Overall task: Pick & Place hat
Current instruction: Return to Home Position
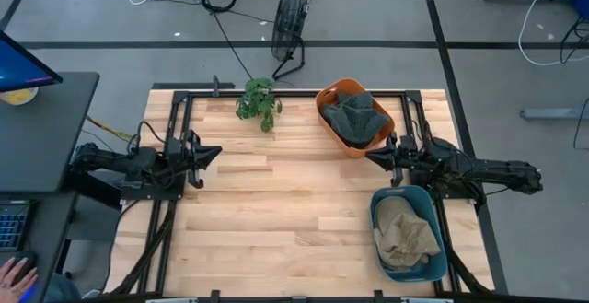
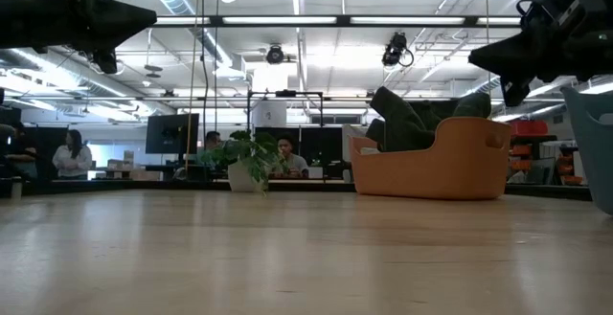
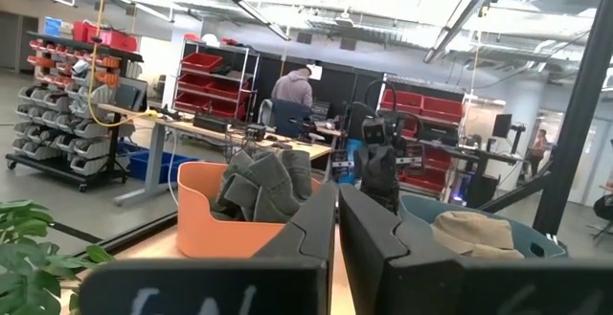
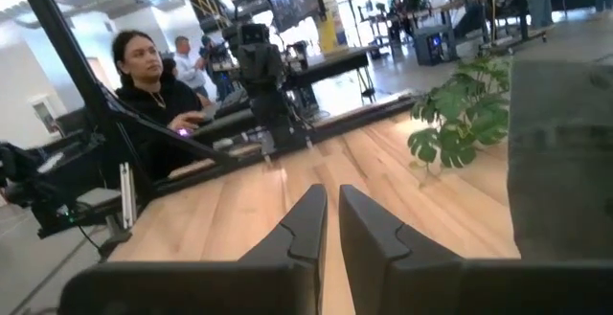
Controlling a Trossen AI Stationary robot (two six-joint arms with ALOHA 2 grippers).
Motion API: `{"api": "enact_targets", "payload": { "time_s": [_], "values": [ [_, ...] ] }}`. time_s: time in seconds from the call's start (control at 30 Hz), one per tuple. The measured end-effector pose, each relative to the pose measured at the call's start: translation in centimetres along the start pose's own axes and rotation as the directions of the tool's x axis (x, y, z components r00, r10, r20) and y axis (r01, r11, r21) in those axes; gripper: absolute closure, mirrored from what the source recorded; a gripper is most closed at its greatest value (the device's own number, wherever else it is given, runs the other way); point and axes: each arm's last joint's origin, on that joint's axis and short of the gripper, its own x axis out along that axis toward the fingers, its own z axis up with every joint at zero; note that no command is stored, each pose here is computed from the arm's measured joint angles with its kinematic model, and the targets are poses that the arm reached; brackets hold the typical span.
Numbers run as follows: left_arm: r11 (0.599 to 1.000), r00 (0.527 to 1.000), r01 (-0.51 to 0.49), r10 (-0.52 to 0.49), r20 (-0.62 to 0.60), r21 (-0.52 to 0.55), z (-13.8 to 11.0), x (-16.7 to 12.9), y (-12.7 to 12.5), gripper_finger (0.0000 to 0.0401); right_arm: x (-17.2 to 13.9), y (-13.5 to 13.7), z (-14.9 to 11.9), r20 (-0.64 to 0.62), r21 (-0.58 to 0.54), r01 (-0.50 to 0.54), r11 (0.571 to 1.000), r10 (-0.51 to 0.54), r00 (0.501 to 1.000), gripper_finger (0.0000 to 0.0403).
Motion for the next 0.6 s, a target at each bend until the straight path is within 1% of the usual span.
{"api": "enact_targets", "payload": {
  "time_s": [0.13, 0.17, 0.27, 0.6],
  "values": [
    [1.0, 1.0, 0.0, 0.0, 0.0, 0.0, 0.0, 0.0, 0.0, 0.0378, -0.06, -0.32, -1.03, -0.107, 0.003, 0.034, 0.999, -0.034, 0.994, 0.0366],
    [1.0, 1.0, 0.0, 0.0, 0.0, 0.0, 0.0, 0.0, 0.0, 0.0378, -0.06, -0.38, -1.14, -0.118, 0.002, 0.045, 0.999, -0.045, 0.992, 0.0366],
    [1.0, 1.0, 0.0, 0.0, 0.0, -0.001, 0.0, 0.0, 0.0, 0.0378, -0.01, -0.44, -1.08, -0.112, -0.001, 0.071, 0.997, -0.07, 0.991, 0.0366],
    [1.0, 1.0, 0.0, 0.0, -0.001, 0.0, -0.01, 0.0, 0.0, 0.0378, -0.01, -0.45, -1.1, -0.114, -0.001, 0.072, 0.997, -0.072, 0.991, 0.0366]
  ]
}}
